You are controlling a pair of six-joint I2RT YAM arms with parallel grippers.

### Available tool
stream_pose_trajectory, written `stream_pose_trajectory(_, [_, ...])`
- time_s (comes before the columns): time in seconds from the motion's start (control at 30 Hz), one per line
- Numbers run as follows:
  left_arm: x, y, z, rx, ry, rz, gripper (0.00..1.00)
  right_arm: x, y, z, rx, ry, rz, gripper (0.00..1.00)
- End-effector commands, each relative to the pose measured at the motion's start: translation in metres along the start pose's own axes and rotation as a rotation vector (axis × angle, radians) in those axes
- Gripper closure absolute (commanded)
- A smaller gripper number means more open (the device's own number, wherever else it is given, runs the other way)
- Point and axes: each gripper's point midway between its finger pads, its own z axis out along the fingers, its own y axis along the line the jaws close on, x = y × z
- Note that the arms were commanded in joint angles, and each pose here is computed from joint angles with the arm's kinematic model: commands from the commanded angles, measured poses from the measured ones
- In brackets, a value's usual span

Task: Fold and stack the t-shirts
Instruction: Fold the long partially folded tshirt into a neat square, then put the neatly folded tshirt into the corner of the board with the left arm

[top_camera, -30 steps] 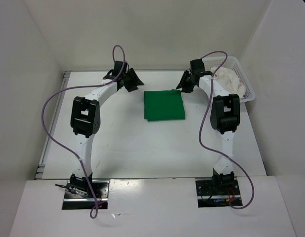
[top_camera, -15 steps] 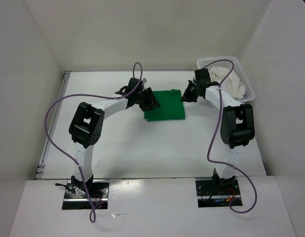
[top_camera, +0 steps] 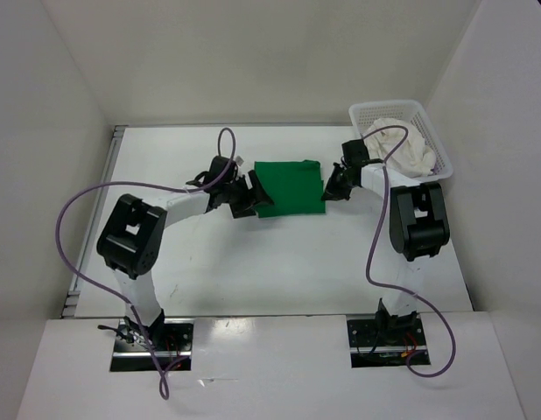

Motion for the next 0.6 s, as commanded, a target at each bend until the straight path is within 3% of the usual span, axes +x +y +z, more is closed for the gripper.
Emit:
stream_pose_trajectory(0.0, [-0.034, -0.026, -0.035, 0.039, -0.152, 0.069, 0.16, -0.017, 0.018, -0.021, -0.042, -0.078, -0.042, 0.94])
stream_pose_trajectory(0.03, [-0.043, -0.021, -0.039, 0.012, -0.187, 0.060, 0.16, -0.020, 0.021, -0.026, -0.050, -0.091, -0.045, 0.84])
stream_pose_trajectory(0.07, [-0.071, -0.006, -0.035, -0.035, -0.215, 0.097, 0.16, -0.019, 0.030, -0.045, -0.086, -0.106, -0.053, 0.68])
stream_pose_trajectory(0.27, [-0.087, 0.019, 0.009, -0.118, -0.164, 0.152, 0.18, -0.012, 0.048, -0.076, -0.176, -0.116, -0.054, 0.62])
stream_pose_trajectory(0.57, [-0.092, 0.031, 0.066, -0.065, -0.081, 0.144, 0.36, 0.001, 0.068, -0.113, -0.289, -0.120, -0.051, 0.61])
